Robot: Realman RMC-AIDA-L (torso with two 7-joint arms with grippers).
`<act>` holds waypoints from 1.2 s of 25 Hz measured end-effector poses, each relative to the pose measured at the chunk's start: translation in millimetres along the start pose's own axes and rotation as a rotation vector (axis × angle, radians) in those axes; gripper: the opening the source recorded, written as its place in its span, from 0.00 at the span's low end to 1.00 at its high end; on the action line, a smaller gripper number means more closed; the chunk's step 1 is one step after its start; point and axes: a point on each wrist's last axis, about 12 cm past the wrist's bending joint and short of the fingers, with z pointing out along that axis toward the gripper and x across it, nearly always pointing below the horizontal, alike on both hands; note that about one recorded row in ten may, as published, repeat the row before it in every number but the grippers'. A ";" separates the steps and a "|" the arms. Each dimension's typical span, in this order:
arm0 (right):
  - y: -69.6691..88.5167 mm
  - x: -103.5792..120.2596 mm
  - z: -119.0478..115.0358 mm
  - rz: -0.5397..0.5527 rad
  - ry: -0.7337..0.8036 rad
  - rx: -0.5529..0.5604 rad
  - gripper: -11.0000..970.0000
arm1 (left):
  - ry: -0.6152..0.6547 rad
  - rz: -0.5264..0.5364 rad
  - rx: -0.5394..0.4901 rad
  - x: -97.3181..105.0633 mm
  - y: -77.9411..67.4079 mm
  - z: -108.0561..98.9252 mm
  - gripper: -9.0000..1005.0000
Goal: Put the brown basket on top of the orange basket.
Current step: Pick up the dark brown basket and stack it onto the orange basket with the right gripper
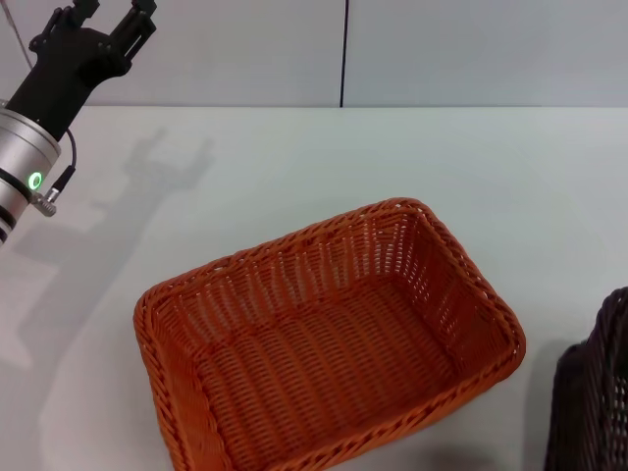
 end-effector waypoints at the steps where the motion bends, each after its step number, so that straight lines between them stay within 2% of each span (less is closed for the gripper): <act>1: 6.0 -0.9 -1.6 -0.031 -0.048 -0.016 0.16 | -0.001 -0.001 -0.002 0.0 0.3 -0.4 0.80; 5: 11.9 -0.8 -2.8 -0.059 -0.112 -0.022 0.16 | -0.002 -0.002 -0.005 0.0 0.8 -0.9 0.80; 11: 20.0 3.2 5.6 -0.115 -0.303 -0.020 0.16 | 0.000 -0.002 -0.010 0.4 2.2 -2.7 0.80; 20: 23.6 10.1 19.3 -0.096 -0.399 -0.067 0.16 | 0.009 0.002 -0.033 -0.3 6.2 -1.8 0.80; 30: 29.6 13.3 27.1 -0.103 -0.509 -0.059 0.16 | 0.022 0.023 -0.045 0.3 6.7 1.6 0.80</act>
